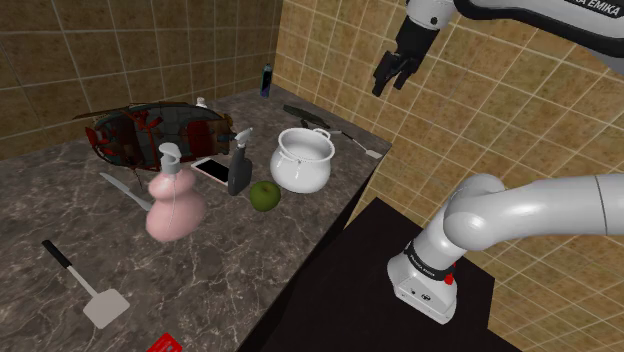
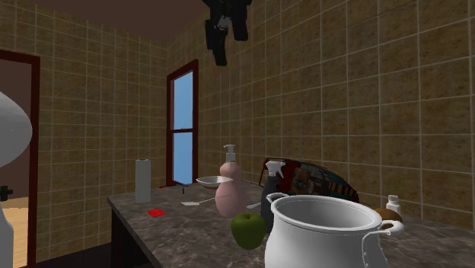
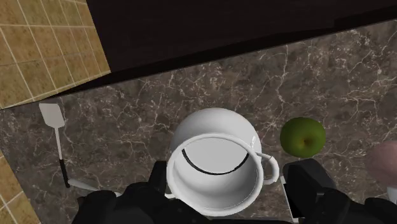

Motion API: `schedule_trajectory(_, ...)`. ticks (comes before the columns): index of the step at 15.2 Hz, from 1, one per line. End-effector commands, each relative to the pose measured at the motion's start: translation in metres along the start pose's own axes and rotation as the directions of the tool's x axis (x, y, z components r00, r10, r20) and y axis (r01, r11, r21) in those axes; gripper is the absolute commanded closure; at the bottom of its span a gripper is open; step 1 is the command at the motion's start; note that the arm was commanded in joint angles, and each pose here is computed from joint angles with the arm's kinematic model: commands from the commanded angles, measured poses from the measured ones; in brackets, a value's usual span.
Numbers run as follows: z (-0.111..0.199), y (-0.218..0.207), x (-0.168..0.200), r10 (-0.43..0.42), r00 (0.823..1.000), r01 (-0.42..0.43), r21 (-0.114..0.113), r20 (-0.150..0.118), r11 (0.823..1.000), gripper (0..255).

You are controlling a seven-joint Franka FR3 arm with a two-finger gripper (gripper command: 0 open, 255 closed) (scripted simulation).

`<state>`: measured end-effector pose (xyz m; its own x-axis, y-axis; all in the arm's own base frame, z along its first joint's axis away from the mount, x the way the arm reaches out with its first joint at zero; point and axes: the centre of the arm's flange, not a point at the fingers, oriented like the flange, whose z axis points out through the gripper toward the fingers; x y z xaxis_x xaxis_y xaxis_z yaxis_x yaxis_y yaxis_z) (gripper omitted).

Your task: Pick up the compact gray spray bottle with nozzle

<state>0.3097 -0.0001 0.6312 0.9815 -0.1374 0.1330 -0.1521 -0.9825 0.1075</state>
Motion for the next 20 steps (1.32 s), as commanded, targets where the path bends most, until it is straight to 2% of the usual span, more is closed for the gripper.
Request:
schedule_trajectory(1, 0.000, 0.000, 0.000, 0.000, 1.000, 0.000, 0.000, 0.000, 1.000, 0)
schedule_trajectory(5, 0.035, -0.030, 0.029, 0.130, 0.989, -0.133, 0.033, 0.075, 0.991, 0)
schedule_trajectory(7, 0.052, -0.043, 0.043, 0.194, 0.974, -0.200, 0.046, 0.114, 0.979, 0)
schedule_trajectory(10, 0.079, -0.063, 0.066, 0.285, 0.943, -0.299, 0.060, 0.173, 0.952, 0)
schedule_trajectory(12, 0.098, -0.075, 0.081, 0.343, 0.915, -0.363, 0.066, 0.213, 0.929, 0)
schedule_trajectory(15, 0.126, -0.092, 0.104, 0.424, 0.864, -0.457, 0.070, 0.272, 0.887, 0)
schedule_trajectory(20, 0.175, -0.117, 0.143, 0.543, 0.754, -0.603, 0.062, 0.369, 0.795, 0)
